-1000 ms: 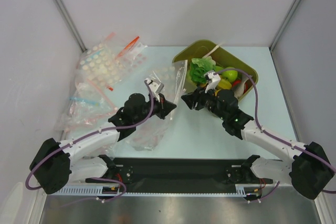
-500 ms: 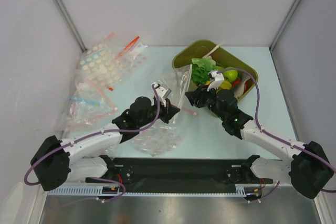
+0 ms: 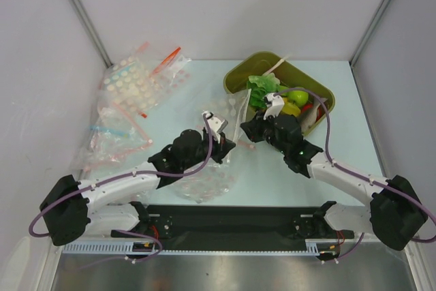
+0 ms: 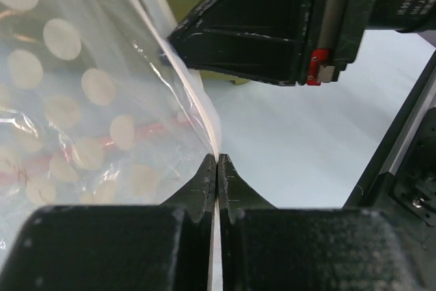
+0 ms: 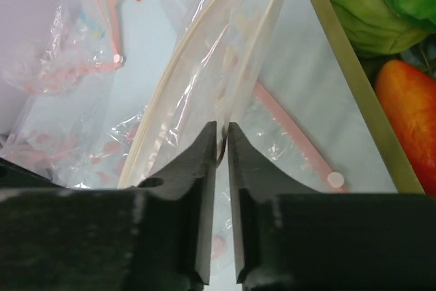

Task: Place the food in the zip-top bag and seal the zipper
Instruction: Pick up the zipper food storage bag at the center of the board, then move the zipper food storage bag to the center of the board, then open the zipper of the food storage bag at the center of the board.

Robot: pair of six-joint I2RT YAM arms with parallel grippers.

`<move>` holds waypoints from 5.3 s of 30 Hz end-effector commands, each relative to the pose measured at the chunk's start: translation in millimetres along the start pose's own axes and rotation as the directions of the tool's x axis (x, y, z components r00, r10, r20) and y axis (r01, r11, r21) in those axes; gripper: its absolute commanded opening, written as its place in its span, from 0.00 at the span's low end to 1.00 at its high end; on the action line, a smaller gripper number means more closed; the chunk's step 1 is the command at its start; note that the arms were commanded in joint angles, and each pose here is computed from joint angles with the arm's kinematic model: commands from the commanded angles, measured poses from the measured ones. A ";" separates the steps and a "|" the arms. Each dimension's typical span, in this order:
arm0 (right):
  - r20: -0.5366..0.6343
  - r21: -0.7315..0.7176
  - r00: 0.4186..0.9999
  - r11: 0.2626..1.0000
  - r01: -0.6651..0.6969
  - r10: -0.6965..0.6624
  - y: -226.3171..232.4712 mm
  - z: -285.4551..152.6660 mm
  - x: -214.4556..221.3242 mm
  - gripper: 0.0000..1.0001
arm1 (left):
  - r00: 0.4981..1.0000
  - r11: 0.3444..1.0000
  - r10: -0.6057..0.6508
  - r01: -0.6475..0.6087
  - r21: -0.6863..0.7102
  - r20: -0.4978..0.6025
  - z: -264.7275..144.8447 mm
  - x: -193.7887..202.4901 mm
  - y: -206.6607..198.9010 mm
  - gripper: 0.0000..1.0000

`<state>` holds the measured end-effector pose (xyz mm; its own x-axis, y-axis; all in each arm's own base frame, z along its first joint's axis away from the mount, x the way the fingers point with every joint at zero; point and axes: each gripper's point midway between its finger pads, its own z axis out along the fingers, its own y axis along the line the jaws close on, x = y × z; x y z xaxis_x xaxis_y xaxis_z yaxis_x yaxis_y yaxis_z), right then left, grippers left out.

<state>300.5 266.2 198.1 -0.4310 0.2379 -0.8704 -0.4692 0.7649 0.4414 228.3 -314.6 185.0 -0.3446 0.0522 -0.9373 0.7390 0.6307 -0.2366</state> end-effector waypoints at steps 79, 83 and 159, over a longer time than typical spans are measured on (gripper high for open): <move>0.564 0.177 0.824 0.968 -0.179 0.049 -52.5 -127.4 -120.4 0.00 | 0.959 0.555 -0.271 0.229 -0.800 0.086 -73.9 -28.8 219.6 1.00; 0.494 0.055 0.868 0.993 -0.101 0.061 -23.5 -109.3 -115.9 0.00 | 0.974 0.654 -0.178 0.225 -0.722 0.142 -73.3 -64.0 175.0 1.00; 0.156 -0.097 0.986 0.992 0.076 -0.060 55.0 -17.7 -28.2 0.00 | 0.997 0.939 0.079 -0.080 -0.334 -0.016 -10.7 -50.2 20.1 0.28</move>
<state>266.3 295.0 226.0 -0.3421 0.2551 -0.9044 -0.5786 0.7012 0.4166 248.0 -302.9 210.0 -0.3410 0.1563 -0.9270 0.5620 0.8243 -0.0678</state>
